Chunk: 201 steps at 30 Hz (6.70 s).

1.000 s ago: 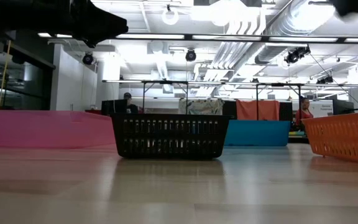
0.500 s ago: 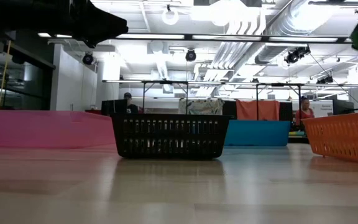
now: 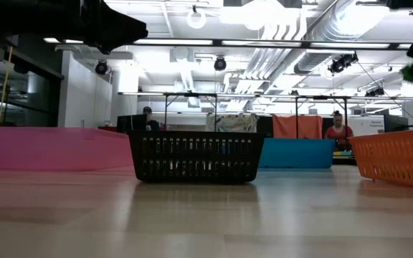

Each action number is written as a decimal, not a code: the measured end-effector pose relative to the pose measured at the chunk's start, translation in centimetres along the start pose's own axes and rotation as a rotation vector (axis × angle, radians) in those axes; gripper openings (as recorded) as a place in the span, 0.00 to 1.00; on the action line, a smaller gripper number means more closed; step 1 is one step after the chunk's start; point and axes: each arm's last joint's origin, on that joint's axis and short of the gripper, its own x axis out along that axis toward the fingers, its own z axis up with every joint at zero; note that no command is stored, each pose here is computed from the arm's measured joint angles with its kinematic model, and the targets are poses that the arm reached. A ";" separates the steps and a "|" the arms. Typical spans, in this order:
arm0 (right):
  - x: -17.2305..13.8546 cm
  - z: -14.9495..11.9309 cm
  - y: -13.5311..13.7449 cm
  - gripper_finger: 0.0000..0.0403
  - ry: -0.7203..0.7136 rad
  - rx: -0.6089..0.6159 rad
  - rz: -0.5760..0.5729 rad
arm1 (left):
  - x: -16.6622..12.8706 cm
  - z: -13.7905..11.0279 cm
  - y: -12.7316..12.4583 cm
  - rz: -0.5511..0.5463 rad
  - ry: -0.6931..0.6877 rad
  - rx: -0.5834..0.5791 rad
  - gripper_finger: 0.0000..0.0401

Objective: Sort Halloween decoration
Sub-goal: Put the green skeleton toy into the orange bin, then put the orange spider toy into the pink bin

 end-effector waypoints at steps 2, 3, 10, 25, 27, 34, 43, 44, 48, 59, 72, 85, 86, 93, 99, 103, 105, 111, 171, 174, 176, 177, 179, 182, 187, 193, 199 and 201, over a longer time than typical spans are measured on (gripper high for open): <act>0.3 0.2 -0.7 0.01 0.029 0.042 -0.060 | 0.0 0.0 0.0 0.001 -0.002 0.000 0.35; 0.4 0.3 -1.1 0.01 0.047 0.066 -0.085 | 0.0 0.0 0.0 0.001 -0.004 -0.001 0.35; 1.2 1.4 -2.1 0.06 0.124 0.232 -0.137 | 0.0 0.1 0.0 0.002 -0.008 -0.002 0.35; 2.3 2.9 -3.1 0.52 0.369 0.351 -0.066 | 0.0 0.1 0.0 0.003 -0.007 -0.002 0.35; 2.3 3.0 -2.7 0.52 0.434 0.385 0.003 | 0.0 0.1 0.0 0.003 -0.006 -0.002 0.35; 1.7 2.7 1.8 0.52 0.430 0.631 0.312 | 0.0 0.0 0.0 0.002 -0.003 -0.004 0.35; 4.4 -4.7 7.2 0.52 0.830 0.895 0.159 | 0.0 0.0 0.0 0.001 0.004 -0.030 0.35; 5.1 -5.5 7.5 0.52 0.879 0.909 0.121 | 0.0 -0.1 0.0 0.001 0.005 -0.030 0.35; 6.9 -7.3 8.9 0.52 0.968 0.883 0.011 | 0.0 0.0 0.1 0.021 0.007 -0.009 0.35; 7.6 -6.0 9.2 0.52 0.840 0.841 -0.140 | 0.0 0.0 0.3 0.084 0.009 0.051 0.35; 7.8 -6.1 9.5 0.52 0.875 0.906 -0.180 | 0.0 0.0 0.3 0.084 0.009 0.027 0.35; 8.8 -7.0 9.6 0.45 0.885 0.884 -0.209 | 0.0 0.0 0.3 0.084 0.011 0.027 0.35; 8.8 -7.0 9.4 0.45 0.882 0.877 -0.223 | 0.0 0.0 0.2 0.083 0.012 0.027 0.35; 8.7 -7.2 8.8 0.44 0.875 0.847 -0.283 | 0.0 0.0 0.2 0.083 0.012 0.027 0.35; 8.5 -7.2 8.3 0.44 0.873 0.771 -0.314 | 0.0 0.0 0.2 0.083 0.012 0.027 0.35; 8.4 -7.0 7.7 0.44 0.861 0.721 -0.343 | 0.0 0.0 0.2 0.083 0.012 0.027 0.35; 8.2 -6.9 7.4 0.44 0.832 0.702 -0.357 | 0.0 0.0 0.2 0.083 0.012 0.027 0.35; 8.1 -6.7 6.9 0.44 0.733 0.672 -0.386 | 0.0 0.0 0.2 0.083 0.013 0.027 0.35; 4.2 -6.7 7.9 0.48 0.589 0.499 -0.202 | 0.0 -0.2 0.2 0.079 0.032 0.031 0.35; 4.1 -6.8 7.8 0.49 0.607 0.498 -0.208 | 0.0 -0.2 0.2 0.079 0.032 0.015 0.35; 4.2 -6.8 7.9 0.49 0.601 0.494 -0.206 | 0.0 -0.2 0.2 0.079 0.032 0.014 0.35; 4.4 -6.8 7.9 0.49 0.599 0.487 -0.201 | 0.0 -0.2 0.2 0.079 0.032 0.014 0.35; 5.0 -7.0 8.0 0.49 0.605 0.460 -0.202 | 0.0 -0.2 0.2 0.079 0.032 0.014 0.35; 6.0 -7.3 8.0 0.49 0.643 0.411 -0.216 | 0.0 -0.2 0.2 0.079 0.034 0.015 0.35; 6.9 -7.4 7.9 0.49 0.658 0.367 -0.236 | 0.0 -0.2 0.2 0.079 0.033 0.015 0.35; 7.0 -7.4 7.8 0.49 0.662 0.356 -0.236 | 0.0 -0.2 0.2 0.079 0.033 0.010 0.35; 7.2 -7.5 7.8 0.46 0.665 0.357 -0.249 | 0.0 -0.3 0.2 0.078 0.039 0.011 0.35; 7.5 -7.7 7.9 0.42 0.673 0.352 -0.262 | 0.0 -0.3 0.2 0.078 0.040 0.012 0.35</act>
